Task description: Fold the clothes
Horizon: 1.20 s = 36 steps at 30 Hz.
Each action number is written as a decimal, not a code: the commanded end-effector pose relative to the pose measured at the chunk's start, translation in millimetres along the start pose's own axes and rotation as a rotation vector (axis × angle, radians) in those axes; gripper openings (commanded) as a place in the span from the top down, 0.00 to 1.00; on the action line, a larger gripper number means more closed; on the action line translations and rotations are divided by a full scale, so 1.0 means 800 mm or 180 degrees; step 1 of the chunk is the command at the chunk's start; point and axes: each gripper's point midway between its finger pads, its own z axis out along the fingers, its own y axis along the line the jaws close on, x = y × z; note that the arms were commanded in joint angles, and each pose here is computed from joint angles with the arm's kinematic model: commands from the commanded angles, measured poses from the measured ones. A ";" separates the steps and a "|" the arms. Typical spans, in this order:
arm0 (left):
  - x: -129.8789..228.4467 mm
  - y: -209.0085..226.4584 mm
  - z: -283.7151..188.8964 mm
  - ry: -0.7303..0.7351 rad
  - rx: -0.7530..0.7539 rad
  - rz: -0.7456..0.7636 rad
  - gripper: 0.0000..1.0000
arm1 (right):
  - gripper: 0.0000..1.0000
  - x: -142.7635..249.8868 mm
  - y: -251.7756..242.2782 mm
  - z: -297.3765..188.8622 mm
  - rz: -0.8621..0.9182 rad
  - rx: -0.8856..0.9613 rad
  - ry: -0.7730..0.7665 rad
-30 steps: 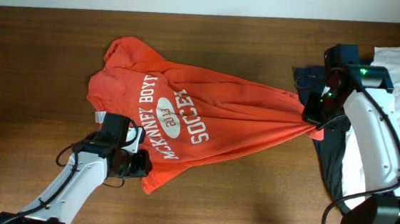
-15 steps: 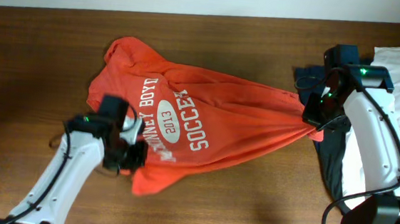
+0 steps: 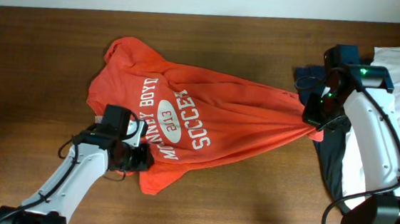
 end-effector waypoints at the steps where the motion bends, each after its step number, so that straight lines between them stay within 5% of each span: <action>1: 0.022 0.002 0.008 0.0227 0.0013 -0.0172 0.64 | 0.95 -0.008 -0.006 -0.003 0.0032 0.0069 -0.0060; 2: 0.023 0.002 0.008 0.0230 0.0016 -0.0173 0.79 | 0.95 -0.008 -0.005 -0.003 0.0032 0.0067 -0.0066; 6: 0.033 -0.008 0.010 0.0332 0.0063 -0.0117 0.84 | 0.96 -0.008 -0.005 -0.003 0.0032 0.0069 -0.0065; 7: 0.032 -0.011 0.011 0.0324 0.0072 -0.0073 1.00 | 0.95 -0.008 -0.005 -0.003 0.0032 0.0069 -0.0065; 11: 0.040 -0.045 -0.016 0.0551 0.0428 0.0001 1.00 | 0.96 -0.003 -0.007 -0.003 -0.0048 0.0084 -0.0009; 15: 0.010 -0.081 -0.142 0.0618 0.0513 0.0483 1.00 | 0.96 -0.014 -0.002 -0.035 -0.0146 -0.0041 -0.0173; 19: -0.049 -0.096 -0.239 -0.0073 0.0456 0.0638 1.00 | 0.96 -0.031 -0.002 -0.092 -0.0179 -0.0118 -0.0438; 24: -0.117 -0.046 -0.330 -0.1037 0.0028 0.0394 1.00 | 0.96 -0.041 -0.008 -0.150 -0.0267 -0.0178 -0.0731; 28: -0.182 -0.004 -0.455 -0.2321 -0.0126 0.0044 1.00 | 0.96 -0.046 -0.008 -0.231 -0.0245 -0.0416 -0.1275; 36: -0.196 -0.060 -0.597 -0.3486 -0.0127 0.0670 1.00 | 0.96 -0.025 -0.031 -0.386 -0.0277 -0.0687 -0.2543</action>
